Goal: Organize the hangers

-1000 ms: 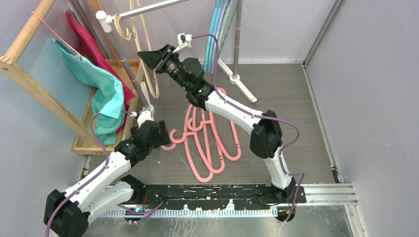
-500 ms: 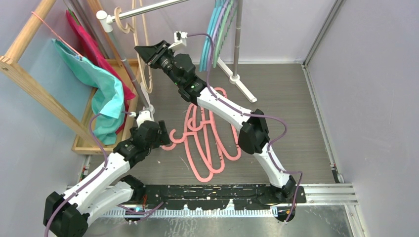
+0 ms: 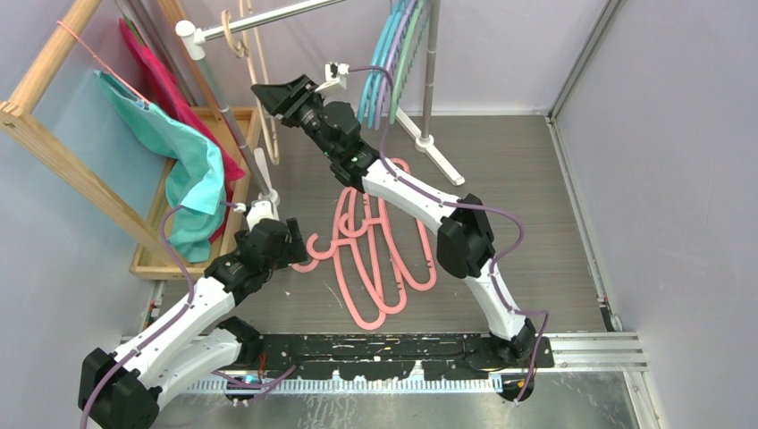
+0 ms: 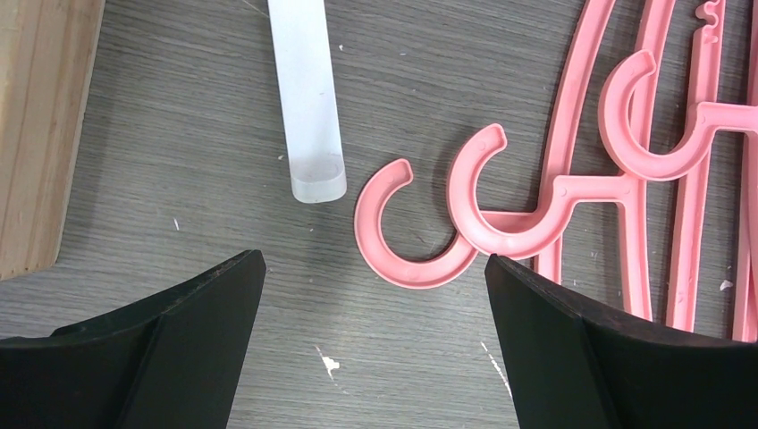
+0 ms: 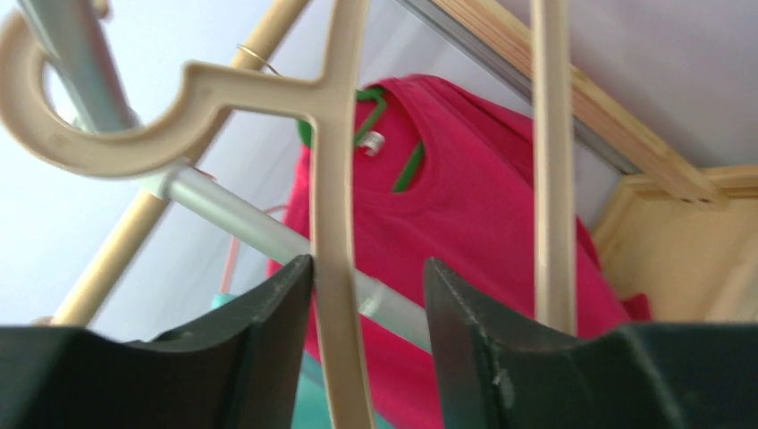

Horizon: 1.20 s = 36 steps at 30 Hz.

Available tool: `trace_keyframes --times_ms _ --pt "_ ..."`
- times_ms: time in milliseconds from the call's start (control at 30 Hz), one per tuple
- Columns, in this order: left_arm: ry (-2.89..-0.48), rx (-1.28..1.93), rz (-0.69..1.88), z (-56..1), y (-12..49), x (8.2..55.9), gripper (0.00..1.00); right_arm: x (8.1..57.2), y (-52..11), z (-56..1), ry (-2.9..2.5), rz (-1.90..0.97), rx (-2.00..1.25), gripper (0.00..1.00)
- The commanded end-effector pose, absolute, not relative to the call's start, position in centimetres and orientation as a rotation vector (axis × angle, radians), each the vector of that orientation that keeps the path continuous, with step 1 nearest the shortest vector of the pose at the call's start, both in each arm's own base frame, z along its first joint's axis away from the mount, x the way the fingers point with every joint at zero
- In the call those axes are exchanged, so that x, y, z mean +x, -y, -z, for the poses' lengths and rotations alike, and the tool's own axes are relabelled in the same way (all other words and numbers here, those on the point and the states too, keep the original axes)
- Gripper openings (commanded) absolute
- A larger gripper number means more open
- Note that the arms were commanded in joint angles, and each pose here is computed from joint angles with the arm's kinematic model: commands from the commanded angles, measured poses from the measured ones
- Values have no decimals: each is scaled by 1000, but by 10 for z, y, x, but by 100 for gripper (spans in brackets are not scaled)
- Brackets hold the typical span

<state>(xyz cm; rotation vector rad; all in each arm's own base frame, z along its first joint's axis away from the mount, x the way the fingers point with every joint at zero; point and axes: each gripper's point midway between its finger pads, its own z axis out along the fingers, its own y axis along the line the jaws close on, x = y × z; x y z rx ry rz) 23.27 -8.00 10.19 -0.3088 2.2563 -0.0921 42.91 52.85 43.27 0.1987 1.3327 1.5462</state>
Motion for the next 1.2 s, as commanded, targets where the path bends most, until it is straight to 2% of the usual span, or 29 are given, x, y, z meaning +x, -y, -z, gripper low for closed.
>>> trace_keyframes --times_ms 0,67,200,333,533,700,867,1000,1167 --pt "-2240 -312 90 -104 80 236 98 404 -497 -483 -1214 -1570 178 61" --pt "-2245 -312 84 -102 80 236 98 398 -490 -480 -1217 -1556 163 72" --pt "-2255 -309 72 -99 80 236 98 379 -473 -477 -1216 -1499 123 76" --pt "-2267 -306 56 -95 79 237 98 355 -456 -472 -1239 -1355 48 86" --pt "-2276 -305 31 -92 77 237 98 341 -402 -413 -1358 -984 11 90" --pt "-2277 -303 25 -90 77 237 98 330 -345 -365 -1432 -729 -30 100" --pt "-2299 -297 7 -86 78 240 98 310 -311 -316 -1554 -605 -98 100" --pt "-2305 -297 16 -85 82 243 98 294 -292 -250 -1734 -462 -164 99" --pt "-2308 -294 25 -86 86 247 98 268 -271 -161 -1963 -319 -231 94"
